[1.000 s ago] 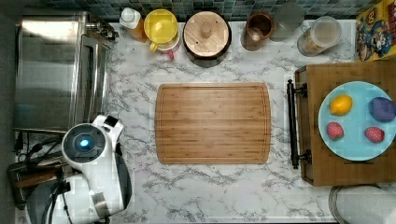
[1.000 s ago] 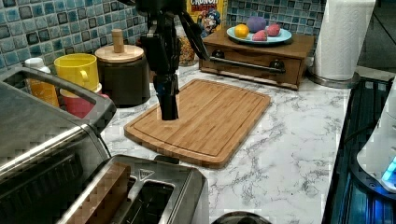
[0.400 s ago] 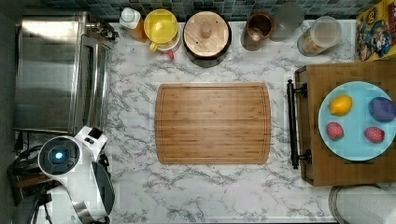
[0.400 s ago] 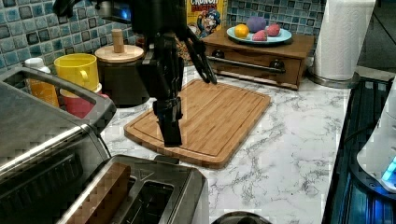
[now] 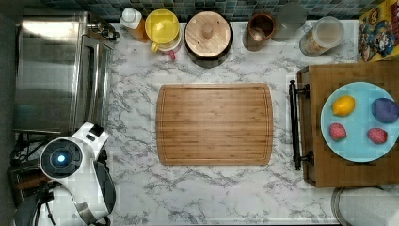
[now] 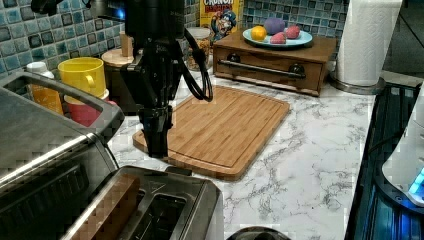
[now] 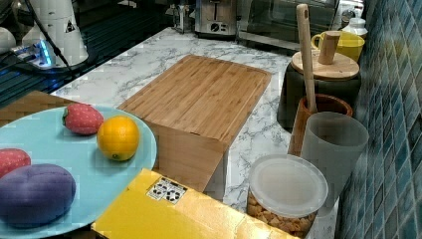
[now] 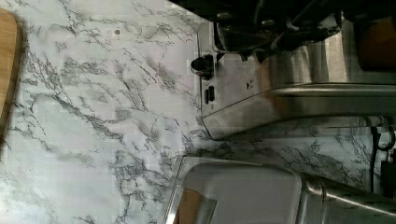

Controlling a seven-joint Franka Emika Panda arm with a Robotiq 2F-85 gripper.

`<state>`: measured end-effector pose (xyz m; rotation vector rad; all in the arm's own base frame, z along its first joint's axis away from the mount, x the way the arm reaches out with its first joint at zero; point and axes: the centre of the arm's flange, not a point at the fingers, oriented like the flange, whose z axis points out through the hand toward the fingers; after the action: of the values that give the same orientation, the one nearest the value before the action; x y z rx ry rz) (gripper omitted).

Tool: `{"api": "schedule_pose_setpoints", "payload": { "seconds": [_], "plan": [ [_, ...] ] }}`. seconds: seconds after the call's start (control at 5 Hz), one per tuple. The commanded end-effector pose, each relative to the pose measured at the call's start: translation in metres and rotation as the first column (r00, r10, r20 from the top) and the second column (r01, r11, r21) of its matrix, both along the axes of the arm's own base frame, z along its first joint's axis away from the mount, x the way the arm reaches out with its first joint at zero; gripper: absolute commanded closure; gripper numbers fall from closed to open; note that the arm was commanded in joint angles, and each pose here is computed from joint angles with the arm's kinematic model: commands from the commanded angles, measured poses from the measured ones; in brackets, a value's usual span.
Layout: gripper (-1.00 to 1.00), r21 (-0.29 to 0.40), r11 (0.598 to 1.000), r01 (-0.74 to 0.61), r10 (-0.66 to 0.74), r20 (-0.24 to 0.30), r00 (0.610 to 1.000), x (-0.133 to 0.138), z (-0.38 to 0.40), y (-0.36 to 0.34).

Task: Turn on the toaster.

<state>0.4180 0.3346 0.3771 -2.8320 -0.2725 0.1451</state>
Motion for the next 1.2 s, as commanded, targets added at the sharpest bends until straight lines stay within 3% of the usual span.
{"api": "schedule_pose_setpoints", "payload": {
  "seconds": [0.2, 0.4, 0.6, 0.8, 1.2],
  "plan": [
    [1.00, -0.046, 0.999, 0.015, -0.016, -0.009, 1.000, -0.006, 0.012, 0.027],
    [1.00, -0.093, 0.996, 0.017, -0.020, -0.029, 0.999, 0.001, 0.002, 0.029],
    [1.00, -0.093, 0.994, 0.054, -0.057, -0.030, 0.998, 0.006, -0.004, 0.016],
    [1.00, -0.110, 0.993, 0.036, -0.045, -0.082, 0.996, 0.007, -0.017, 0.012],
    [1.00, -0.165, 0.985, -0.046, 0.021, -0.150, 0.988, -0.032, -0.071, 0.024]
  ]
}}
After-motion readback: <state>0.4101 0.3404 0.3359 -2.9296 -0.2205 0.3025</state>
